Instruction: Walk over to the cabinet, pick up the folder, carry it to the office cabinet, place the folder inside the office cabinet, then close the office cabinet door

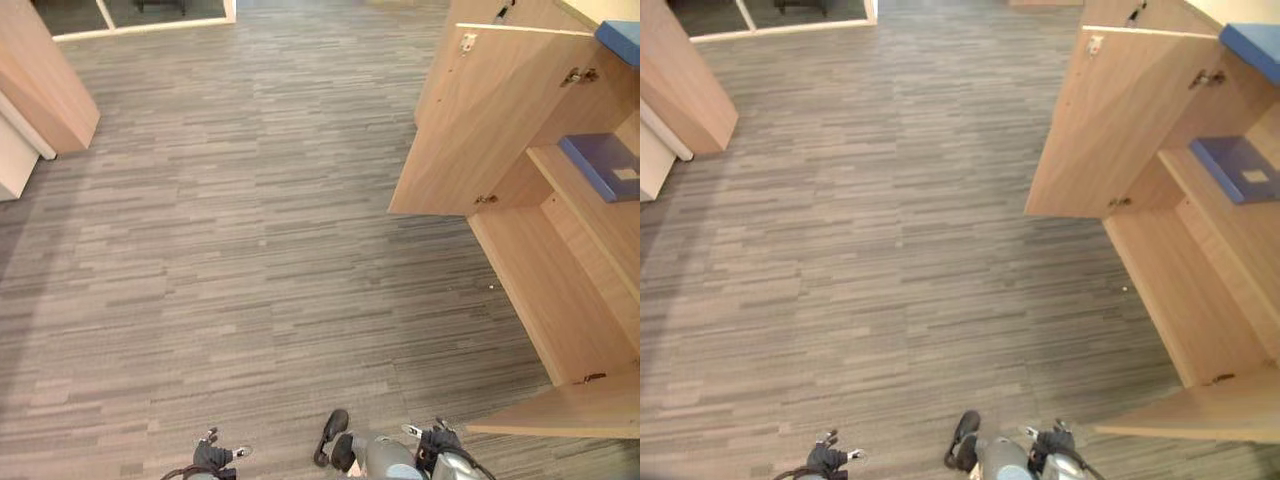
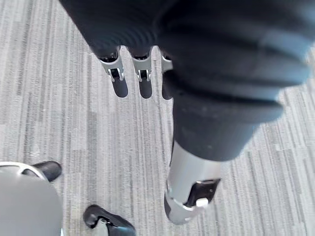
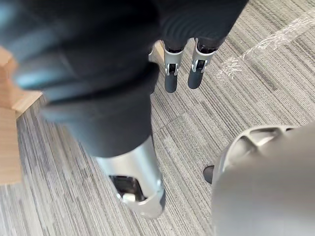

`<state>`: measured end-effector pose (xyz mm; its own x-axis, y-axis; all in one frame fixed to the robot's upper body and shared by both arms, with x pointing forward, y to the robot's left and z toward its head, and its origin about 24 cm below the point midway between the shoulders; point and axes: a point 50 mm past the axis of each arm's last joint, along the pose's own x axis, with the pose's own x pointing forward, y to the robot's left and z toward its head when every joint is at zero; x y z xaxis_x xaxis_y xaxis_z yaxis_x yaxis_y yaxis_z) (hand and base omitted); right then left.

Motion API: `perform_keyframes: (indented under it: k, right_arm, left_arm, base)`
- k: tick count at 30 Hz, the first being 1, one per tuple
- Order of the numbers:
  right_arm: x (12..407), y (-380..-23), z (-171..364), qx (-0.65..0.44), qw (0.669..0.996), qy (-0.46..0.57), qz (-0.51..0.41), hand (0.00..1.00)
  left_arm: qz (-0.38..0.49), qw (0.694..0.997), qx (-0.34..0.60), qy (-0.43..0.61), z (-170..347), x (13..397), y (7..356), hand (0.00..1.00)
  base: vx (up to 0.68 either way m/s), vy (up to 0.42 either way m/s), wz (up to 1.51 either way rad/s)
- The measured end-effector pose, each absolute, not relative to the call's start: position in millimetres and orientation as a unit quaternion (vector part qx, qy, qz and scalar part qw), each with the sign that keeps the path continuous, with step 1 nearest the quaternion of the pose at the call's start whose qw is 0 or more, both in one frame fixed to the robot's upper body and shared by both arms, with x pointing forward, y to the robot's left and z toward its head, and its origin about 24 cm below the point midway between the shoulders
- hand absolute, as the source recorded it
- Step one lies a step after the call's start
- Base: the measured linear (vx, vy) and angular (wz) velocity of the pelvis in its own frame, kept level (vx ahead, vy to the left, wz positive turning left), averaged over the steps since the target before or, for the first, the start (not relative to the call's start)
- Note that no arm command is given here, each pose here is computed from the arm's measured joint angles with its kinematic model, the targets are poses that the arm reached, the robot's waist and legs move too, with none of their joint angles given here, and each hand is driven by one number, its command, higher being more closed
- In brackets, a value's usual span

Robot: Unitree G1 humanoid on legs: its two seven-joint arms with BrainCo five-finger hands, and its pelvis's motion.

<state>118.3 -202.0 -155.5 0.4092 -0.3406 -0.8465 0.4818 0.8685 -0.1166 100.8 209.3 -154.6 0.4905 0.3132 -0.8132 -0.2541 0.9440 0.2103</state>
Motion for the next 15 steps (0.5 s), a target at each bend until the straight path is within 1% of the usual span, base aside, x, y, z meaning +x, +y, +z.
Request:
perform_keyframes:
  k: [2, 4, 9, 15]
  right_arm:
    - [112.8, -203.1, -155.9, 0.073, 0.835, 0.485, -0.249, 0.0]
    - [110.7, -202.3, -156.5, 0.072, 0.834, 0.487, -0.248, 0.0]
    - [108.9, -203.6, -157.6, 0.064, 0.832, 0.494, -0.244, 0.0]
    - [121.5, -196.9, -154.9, 0.047, 0.847, 0.486, -0.213, 0.0]
  left_arm:
    - [0.205, 0.86, -0.006, 0.468, -153.2, 98.3, 211.3, 0.0]
    - [0.226, 0.858, -0.026, 0.46, -151.9, 98.0, 213.0, 0.0]
    - [0.241, 0.872, -0.038, 0.426, -144.5, 110.6, 215.6, 0.0]
    - [0.25, 0.87, -0.048, 0.422, -144.3, 109.6, 215.2, 0.0]
  base:
    - [0.29, -0.167, -0.6]
    - [0.28, -0.074, -0.83]
    - [0.3, -0.057, -0.92]
    - [0.35, 0.149, -0.88]
